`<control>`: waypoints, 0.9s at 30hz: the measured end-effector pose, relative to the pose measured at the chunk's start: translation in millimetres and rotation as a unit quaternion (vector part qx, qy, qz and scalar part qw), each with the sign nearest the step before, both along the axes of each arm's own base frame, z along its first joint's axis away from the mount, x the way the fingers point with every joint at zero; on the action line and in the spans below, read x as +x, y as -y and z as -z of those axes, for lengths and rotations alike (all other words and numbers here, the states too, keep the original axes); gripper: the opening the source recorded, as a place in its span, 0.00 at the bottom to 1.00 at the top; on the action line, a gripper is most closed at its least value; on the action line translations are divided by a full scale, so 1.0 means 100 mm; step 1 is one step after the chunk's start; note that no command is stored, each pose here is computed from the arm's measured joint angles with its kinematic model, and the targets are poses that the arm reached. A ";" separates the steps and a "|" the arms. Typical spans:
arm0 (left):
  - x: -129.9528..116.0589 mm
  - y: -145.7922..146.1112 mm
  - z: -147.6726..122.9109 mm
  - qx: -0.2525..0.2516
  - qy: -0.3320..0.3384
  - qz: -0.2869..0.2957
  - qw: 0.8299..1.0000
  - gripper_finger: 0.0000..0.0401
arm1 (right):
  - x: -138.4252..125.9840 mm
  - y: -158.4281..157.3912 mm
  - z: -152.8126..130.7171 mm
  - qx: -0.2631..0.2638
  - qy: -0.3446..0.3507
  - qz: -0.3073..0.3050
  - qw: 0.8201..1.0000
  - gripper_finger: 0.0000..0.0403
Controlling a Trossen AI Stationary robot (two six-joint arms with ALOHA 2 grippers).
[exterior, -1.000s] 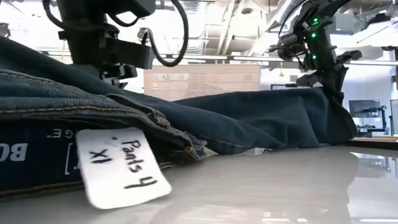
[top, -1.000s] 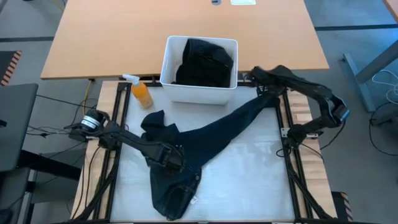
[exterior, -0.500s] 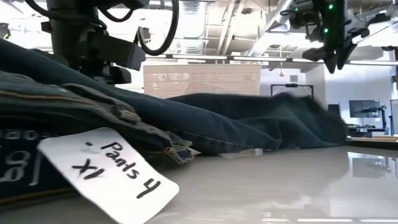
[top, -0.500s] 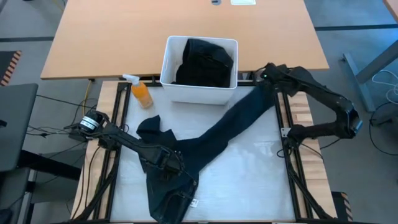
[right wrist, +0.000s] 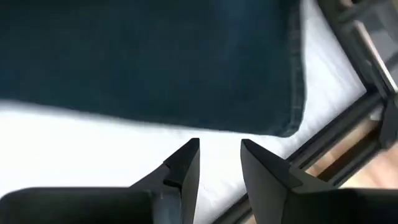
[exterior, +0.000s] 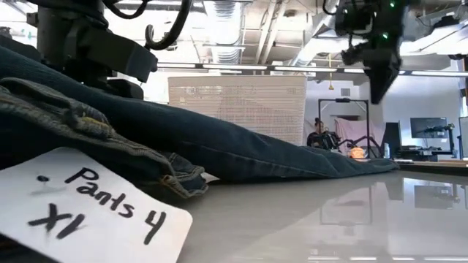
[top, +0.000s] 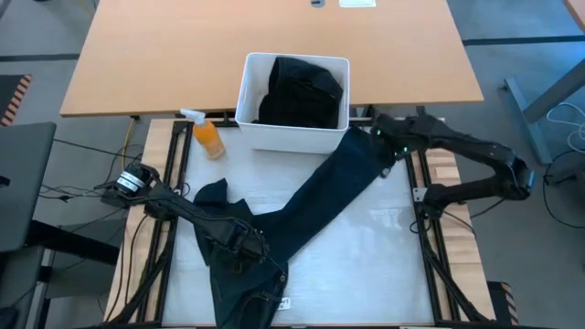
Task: Fold laundry
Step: Fold the blue long pants
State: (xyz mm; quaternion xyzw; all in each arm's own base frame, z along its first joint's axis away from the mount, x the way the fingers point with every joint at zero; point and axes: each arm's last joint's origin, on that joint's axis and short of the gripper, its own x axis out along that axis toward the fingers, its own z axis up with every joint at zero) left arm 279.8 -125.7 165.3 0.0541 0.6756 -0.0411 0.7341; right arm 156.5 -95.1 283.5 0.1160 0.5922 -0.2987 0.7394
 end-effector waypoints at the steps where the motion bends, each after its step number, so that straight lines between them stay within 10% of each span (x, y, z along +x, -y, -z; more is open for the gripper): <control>1: 0.00 0.00 0.00 0.000 0.000 0.000 1.000 0.00 | 0.02 -0.04 0.09 0.000 -0.009 -0.023 1.000 0.35; 5: 0.00 0.00 0.00 0.000 0.001 -0.001 1.000 0.00 | 0.13 -0.14 0.43 -0.009 -0.022 -0.060 0.998 0.35; 14: 0.02 0.04 -0.02 -0.012 0.005 -0.015 1.000 0.00 | 0.35 0.07 1.03 -0.028 -0.021 0.061 0.998 0.29; 27: -0.06 0.25 -0.10 0.007 0.010 -0.003 1.000 0.00 | 0.37 0.07 1.56 0.039 -0.203 0.088 0.974 0.03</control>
